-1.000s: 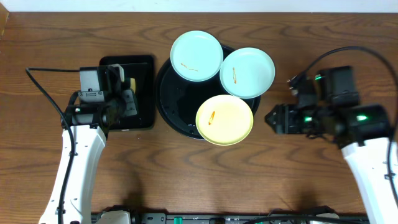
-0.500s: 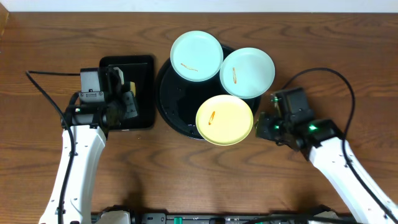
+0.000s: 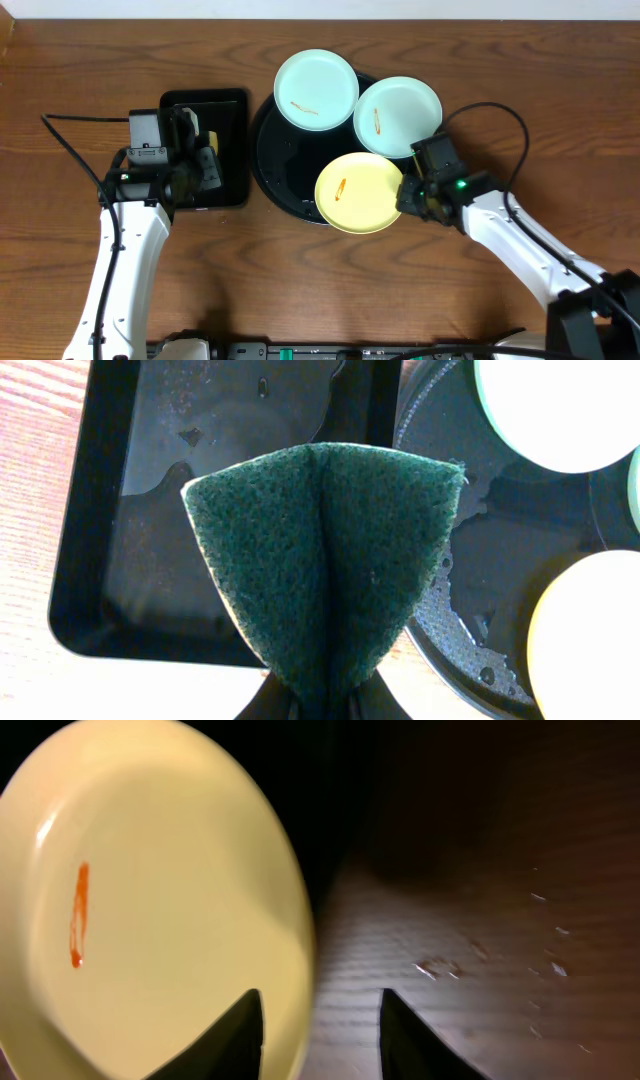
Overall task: Clean dirty plates on tray and stack at the side
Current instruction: 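Reach the right gripper to the yellow plate's right rim and grasp it, then tilt the yellow plate up with the right gripper toward the left arm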
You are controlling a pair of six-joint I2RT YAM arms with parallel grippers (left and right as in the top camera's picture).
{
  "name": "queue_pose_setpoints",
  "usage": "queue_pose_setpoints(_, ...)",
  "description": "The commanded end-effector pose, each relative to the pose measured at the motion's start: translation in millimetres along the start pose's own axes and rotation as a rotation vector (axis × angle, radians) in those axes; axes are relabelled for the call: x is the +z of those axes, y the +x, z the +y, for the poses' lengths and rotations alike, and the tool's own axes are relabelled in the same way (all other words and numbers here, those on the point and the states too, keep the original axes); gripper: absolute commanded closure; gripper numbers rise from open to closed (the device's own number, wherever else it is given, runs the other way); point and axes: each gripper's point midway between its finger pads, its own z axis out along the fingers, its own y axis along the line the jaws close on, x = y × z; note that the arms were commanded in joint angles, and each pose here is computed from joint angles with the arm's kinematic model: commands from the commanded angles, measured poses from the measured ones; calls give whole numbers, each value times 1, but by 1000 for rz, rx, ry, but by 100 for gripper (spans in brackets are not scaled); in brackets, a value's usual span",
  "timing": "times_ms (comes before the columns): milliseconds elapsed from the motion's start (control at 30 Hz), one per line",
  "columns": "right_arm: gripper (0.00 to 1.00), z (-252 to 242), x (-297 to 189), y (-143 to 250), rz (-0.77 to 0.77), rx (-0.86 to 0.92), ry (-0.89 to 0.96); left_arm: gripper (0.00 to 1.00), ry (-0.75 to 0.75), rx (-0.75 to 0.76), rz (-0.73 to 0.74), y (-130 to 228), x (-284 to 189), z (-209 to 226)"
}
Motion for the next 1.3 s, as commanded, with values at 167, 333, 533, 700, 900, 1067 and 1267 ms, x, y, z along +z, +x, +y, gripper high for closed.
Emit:
queue_pose_setpoints(167, 69, 7, 11, 16, 38, -34, 9, 93, -11, -6, -2, -2, 0, 2)
queue_pose_setpoints(333, 78, 1, 16, 16, 30, -44, 53, 92, -11, -6, -1, -1, 0, 2)
queue_pose_setpoints(533, 78, -1, 18, 18, 36, -46, 64, 92, -13, -7, 5, 0, 0, 2)
queue_pose_setpoints(700, 99, 8, 15, 12, 14, -49, 35, 92, -13, -7, 9, 1, 0, 2)
queue_pose_setpoints(900, 99, 29, -15, -14, -63, -91, -16, 92, -14, -7, 8, 1, 0, 2)
queue_pose_setpoints(1067, 99, 41, -44, -47, -218, -164, 15, 92, -13, -7, 6, 0, 0, 2)
queue_pose_setpoints(1267, 99, 44, -50, -59, -319, -329, 104, 92, -13, -6, 5, 0, 0, 2)
